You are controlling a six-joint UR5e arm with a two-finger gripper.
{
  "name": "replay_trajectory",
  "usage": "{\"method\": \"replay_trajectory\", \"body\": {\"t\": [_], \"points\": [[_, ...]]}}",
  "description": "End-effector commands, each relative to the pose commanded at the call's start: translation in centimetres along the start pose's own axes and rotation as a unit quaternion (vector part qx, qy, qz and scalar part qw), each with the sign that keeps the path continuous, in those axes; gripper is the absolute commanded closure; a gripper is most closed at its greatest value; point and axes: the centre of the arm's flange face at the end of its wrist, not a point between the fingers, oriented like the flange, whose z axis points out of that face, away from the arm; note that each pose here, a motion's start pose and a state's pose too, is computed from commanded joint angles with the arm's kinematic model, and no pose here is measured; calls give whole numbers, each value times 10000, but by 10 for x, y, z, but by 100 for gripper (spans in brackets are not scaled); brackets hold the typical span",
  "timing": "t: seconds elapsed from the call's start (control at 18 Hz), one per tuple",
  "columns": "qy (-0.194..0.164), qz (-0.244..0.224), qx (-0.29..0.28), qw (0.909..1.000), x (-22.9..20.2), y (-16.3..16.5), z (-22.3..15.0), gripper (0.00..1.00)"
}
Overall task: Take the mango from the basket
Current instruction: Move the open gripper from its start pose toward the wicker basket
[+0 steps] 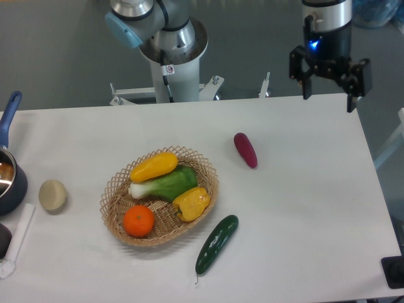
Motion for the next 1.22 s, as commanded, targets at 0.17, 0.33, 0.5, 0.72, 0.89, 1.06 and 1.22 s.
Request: {"method": "replay_trajectory", "body": {"t": [0.17,0.33,0.5,0.72,0.89,1.06,1.22], "points": [[109,-314,104,9994,9,-20,6,0],[309,-614,362,9970,21,-34,13,0],[527,-983,568,9921,40,-45,18,0],[679,-1613,589,9828,63,-67,15,0],[780,-1453,592,9845,91,-79,14,0],[898,-1351,609,9849,107,-86,18,0],[1009,-1211,579,9858,128,-95,23,0]]}}
